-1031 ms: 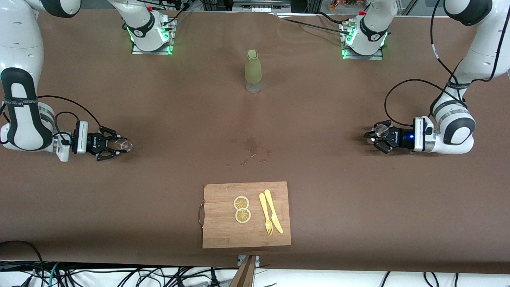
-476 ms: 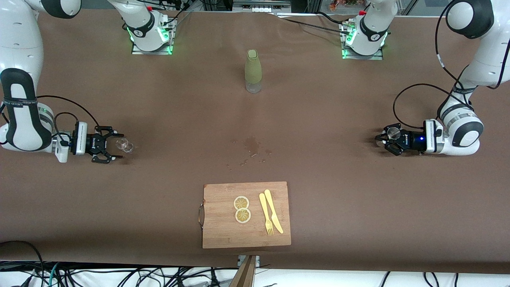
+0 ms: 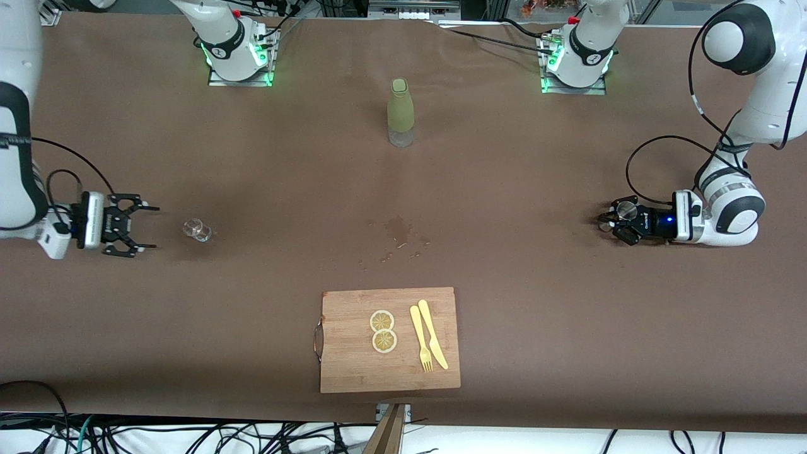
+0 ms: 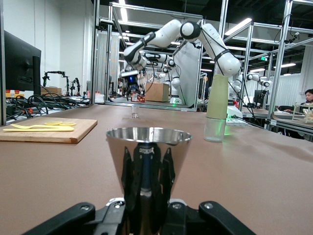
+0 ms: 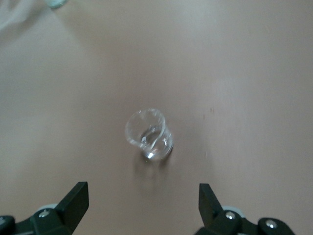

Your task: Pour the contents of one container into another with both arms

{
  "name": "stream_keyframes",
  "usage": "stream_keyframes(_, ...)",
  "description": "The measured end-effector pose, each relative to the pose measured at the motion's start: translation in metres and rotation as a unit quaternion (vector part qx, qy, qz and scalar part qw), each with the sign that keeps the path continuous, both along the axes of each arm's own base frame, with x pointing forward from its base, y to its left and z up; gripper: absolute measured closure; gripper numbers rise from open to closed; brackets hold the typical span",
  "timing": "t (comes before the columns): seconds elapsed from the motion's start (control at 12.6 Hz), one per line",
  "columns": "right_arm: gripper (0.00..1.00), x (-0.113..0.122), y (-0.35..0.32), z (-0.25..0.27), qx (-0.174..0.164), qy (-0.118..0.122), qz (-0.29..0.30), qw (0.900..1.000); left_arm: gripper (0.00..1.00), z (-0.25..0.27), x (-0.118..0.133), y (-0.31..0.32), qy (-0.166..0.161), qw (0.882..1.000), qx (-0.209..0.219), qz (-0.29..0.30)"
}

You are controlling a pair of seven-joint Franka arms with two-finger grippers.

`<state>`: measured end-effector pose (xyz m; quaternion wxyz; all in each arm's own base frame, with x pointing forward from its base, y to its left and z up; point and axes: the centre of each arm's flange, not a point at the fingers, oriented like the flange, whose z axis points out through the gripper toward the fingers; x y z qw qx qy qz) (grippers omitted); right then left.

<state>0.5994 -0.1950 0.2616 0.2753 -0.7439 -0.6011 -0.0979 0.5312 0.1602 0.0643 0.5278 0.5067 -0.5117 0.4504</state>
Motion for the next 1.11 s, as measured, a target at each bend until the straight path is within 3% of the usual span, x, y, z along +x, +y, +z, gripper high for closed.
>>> stream_keyframes(0.16, 0.00, 0.004, 0.023, 0.074, -0.092, 0.030, -0.050, 0.994, 0.92, -0.003, -0.001, 0.002, 0.000, 1.000, 0.000, 0.001)
stream_keyframes(0.24, 0.00, 0.005, 0.043, 0.108, -0.144, 0.040, -0.076, 0.986, 0.92, -0.003, -0.001, 0.004, -0.001, 1.000, 0.000, 0.002)
stream_keyframes(0.4, 0.00, 0.004, 0.096, 0.163, -0.230, 0.052, -0.144, 0.961, 0.92, -0.006, -0.003, 0.005, -0.005, 1.000, -0.001, 0.003)
stream_keyframes(0.56, 0.00, -0.001, 0.151, 0.193, -0.295, 0.057, -0.209, 0.931, 0.92, -0.009, -0.004, 0.005, -0.010, 1.000, -0.002, 0.004)
stream_keyframes(0.71, 0.00, -0.010, 0.194, 0.208, -0.333, 0.077, -0.279, 0.897, 0.92, -0.010, -0.005, 0.006, -0.011, 1.000, -0.003, 0.005)
stream_keyframes(1.11, 0.00, -0.034, 0.232, 0.244, -0.358, 0.118, -0.424, 0.823, 0.92, -0.016, -0.008, 0.006, -0.022, 1.000, -0.006, 0.005)
